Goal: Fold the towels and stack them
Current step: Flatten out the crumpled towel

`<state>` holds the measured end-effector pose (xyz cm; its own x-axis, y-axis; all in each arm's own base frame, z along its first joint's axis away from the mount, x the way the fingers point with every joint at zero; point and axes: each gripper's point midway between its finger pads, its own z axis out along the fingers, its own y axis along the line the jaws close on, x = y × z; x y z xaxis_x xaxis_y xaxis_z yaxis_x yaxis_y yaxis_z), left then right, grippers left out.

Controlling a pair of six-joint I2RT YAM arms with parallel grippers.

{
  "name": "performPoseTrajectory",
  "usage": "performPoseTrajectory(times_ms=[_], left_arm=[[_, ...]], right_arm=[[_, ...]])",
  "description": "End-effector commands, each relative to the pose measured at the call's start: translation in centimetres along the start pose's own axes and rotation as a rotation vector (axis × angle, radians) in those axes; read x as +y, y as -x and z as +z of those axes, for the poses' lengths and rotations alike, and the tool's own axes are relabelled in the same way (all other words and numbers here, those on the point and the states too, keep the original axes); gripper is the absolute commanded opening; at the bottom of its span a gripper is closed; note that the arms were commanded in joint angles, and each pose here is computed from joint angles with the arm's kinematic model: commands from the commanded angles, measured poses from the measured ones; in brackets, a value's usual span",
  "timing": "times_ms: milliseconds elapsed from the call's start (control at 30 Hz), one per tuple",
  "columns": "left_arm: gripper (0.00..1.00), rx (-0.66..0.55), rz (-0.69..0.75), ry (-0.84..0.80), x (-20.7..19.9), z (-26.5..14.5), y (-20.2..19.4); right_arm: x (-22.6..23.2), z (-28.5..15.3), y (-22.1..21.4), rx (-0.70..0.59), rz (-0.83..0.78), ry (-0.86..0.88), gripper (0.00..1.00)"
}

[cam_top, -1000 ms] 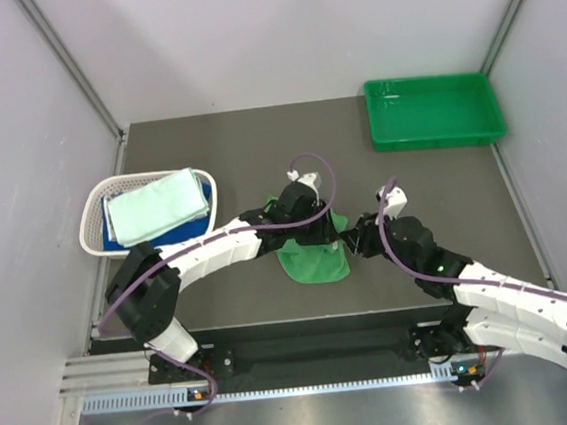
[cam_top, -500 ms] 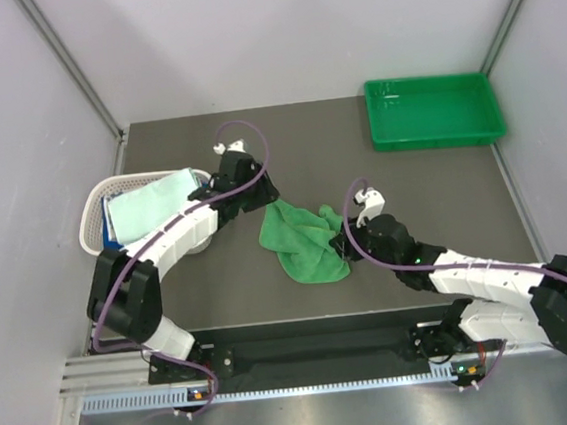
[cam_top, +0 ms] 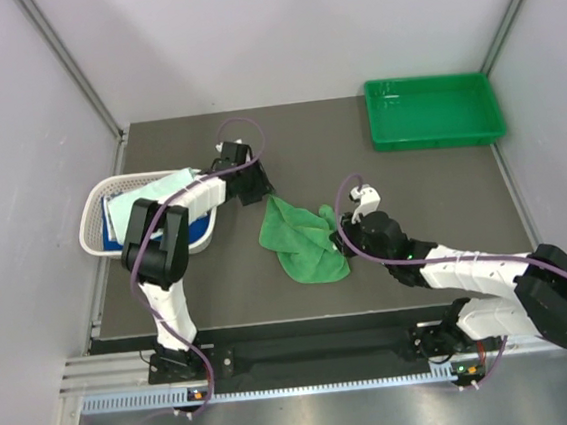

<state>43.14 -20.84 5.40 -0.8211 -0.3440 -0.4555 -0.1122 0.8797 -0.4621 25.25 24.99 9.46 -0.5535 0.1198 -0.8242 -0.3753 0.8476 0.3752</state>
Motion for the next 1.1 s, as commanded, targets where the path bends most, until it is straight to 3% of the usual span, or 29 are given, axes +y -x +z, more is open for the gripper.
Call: performPoseTrajectory(times_ms=[0, 267, 433, 533, 567, 633, 667, 867, 1067], left_arm=[[0.54, -0.029, -0.006, -0.093, -2.4, 0.5, 1.9], [0.49, -0.004, -0.044, -0.115, -2.9, 1.7, 1.6], [0.39, 0.017, -0.056, -0.112, -2.6, 2.0, 1.1], [0.27, 0.022, -0.058, -0.11, -2.5, 1.9, 0.8], [0.17, 0.025, -0.058, -0.111, -2.5, 1.9, 0.8], [0.09, 0.026, -0.053, -0.117, -2.6, 1.8, 0.8], [0.01, 0.027, -0.05, -0.116, -2.6, 1.8, 0.8], [0.0, -0.013, -0.019, -0.088, -2.6, -0.2, 1.8], [0.0, -0.158, 0.039, -0.095, -4.1, -7.2, 4.5]], right_arm=[[1.4, 0.1, 2.7, -0.086, 0.011, 0.025, 0.12], [1.1, -0.3, 3.0, -0.095, 0.004, 0.014, 0.05], [1.1, -0.3, 3.0, -0.096, 0.004, 0.012, 0.05], [1.2, -0.3, 3.2, -0.1, 0.007, 0.014, 0.04], [1.2, -0.4, 3.2, -0.1, 0.009, 0.013, 0.04], [1.2, -0.4, 3.2, -0.098, 0.01, 0.014, 0.03], [1.3, -0.4, 3.3, -0.102, 0.012, 0.016, 0.03], [0.9, -1.2, 4.5, -0.126, 0.002, -0.015, 0.0], [1.3, -3.6, 8.6, -0.216, -0.029, -0.04, 0.0]])
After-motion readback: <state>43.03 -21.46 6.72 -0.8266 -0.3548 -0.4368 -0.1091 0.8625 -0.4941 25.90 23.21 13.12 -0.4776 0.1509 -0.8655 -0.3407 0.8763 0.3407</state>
